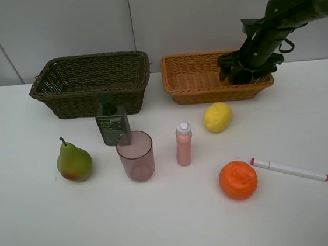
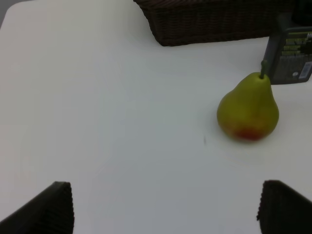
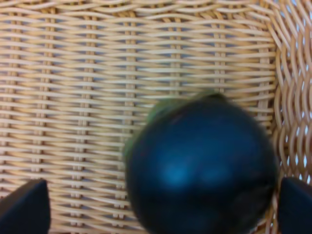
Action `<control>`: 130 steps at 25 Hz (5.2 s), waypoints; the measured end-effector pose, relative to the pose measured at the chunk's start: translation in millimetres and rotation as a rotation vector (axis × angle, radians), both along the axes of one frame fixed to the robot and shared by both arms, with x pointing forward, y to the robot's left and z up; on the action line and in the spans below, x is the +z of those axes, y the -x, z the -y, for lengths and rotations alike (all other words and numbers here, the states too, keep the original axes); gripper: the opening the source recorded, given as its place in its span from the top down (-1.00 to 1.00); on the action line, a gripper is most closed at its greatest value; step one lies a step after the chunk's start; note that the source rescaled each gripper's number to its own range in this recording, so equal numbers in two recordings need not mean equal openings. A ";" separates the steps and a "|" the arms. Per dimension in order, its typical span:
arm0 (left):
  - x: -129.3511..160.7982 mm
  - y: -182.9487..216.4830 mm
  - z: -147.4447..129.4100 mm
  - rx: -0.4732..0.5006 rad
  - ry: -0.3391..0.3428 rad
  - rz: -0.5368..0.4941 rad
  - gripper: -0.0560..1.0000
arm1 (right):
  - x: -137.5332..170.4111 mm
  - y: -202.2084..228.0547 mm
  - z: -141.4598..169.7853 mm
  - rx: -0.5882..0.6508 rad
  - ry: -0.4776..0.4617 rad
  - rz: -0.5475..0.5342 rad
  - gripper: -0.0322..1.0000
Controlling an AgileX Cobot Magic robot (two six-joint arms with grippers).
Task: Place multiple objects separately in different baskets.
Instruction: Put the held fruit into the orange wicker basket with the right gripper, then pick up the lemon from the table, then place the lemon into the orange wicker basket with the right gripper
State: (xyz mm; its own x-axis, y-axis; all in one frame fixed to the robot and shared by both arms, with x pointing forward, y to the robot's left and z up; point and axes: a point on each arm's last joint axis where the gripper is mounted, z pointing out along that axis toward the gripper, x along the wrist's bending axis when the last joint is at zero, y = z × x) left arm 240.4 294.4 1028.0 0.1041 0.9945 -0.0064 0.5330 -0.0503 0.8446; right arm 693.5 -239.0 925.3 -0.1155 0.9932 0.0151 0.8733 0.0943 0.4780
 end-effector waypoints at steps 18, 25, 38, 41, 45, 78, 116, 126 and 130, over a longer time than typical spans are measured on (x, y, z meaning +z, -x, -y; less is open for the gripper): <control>0.0 0.0 0.0 0.000 0.000 0.000 -1.00 | 50.9 18.3 -1.1 0.000 -0.007 -0.017 -1.00; 0.0 0.0 0.0 0.000 0.000 0.000 -1.00 | 86.5 44.0 -15.5 -0.007 -0.033 -0.092 -1.00; 0.0 0.0 0.0 0.000 0.000 0.000 -1.00 | 90.2 79.5 -84.0 0.053 -0.051 -0.241 -1.00; 0.0 0.0 0.0 0.000 0.000 0.000 -1.00 | 86.1 84.9 -93.6 0.015 -0.071 -0.252 -1.00; 0.0 0.0 0.0 0.000 0.000 0.000 -1.00 | 65.1 92.5 -94.3 -0.061 -0.091 -0.274 -1.00; 0.0 0.0 0.0 0.000 0.000 0.000 -1.00 | -29.5 85.6 -79.4 -0.478 -0.243 -0.277 -1.00; 0.0 0.0 0.0 0.000 0.000 0.000 -1.00 | 21.9 93.1 -69.2 -0.456 -0.251 -0.213 -0.18; 0.0 0.0 0.0 0.000 0.000 0.000 -1.00 | 73.6 83.3 -67.3 -0.275 -0.214 -0.006 -0.18; 0.0 0.0 0.0 0.000 0.000 0.000 -1.00 | 86.9 73.0 -68.9 -0.215 -0.208 0.100 -0.18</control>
